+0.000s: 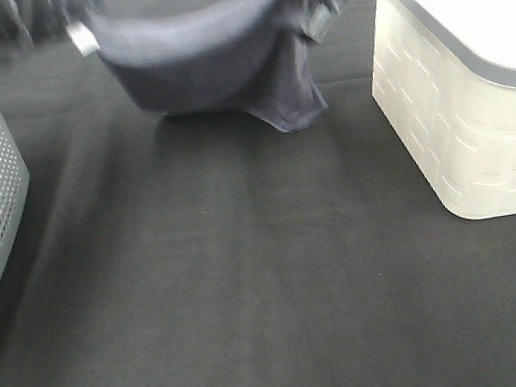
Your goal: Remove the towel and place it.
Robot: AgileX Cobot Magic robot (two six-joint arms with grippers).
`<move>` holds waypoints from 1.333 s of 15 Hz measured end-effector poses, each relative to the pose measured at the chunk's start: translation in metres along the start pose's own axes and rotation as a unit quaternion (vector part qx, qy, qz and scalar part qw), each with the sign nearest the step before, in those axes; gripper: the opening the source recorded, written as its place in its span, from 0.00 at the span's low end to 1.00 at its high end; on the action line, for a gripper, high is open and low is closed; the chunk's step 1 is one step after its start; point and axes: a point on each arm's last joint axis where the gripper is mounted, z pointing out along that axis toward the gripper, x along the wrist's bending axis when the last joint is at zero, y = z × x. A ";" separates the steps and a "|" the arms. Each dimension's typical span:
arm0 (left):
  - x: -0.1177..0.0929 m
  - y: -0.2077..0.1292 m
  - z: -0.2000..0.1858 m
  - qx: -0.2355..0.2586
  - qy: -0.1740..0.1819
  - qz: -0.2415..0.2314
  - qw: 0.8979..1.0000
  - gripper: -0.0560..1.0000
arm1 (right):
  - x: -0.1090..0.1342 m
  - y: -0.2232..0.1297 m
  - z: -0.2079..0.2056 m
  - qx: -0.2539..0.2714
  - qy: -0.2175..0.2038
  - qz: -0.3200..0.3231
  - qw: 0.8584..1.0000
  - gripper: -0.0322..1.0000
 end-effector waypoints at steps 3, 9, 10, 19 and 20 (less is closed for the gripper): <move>-0.014 -0.042 -0.013 0.049 -0.006 0.002 0.999 0.05 | 0.033 -0.029 -0.018 0.027 0.031 -0.011 0.999 0.05; -0.021 -0.100 -0.034 0.136 0.027 -0.050 0.989 0.05 | 0.124 -0.061 -0.027 0.060 0.147 -0.117 0.980 0.05; -0.024 -0.103 -0.034 0.146 0.033 -0.046 0.988 0.05 | 0.127 -0.063 -0.027 0.061 0.150 -0.121 0.979 0.05; -0.040 -0.137 -0.052 0.289 0.171 0.001 0.942 0.05 | 0.168 -0.104 -0.040 0.113 0.212 -0.096 0.966 0.05; -0.039 -0.138 -0.053 0.300 0.180 0.000 0.937 0.05 | 0.169 -0.105 -0.040 0.115 0.214 -0.092 0.966 0.05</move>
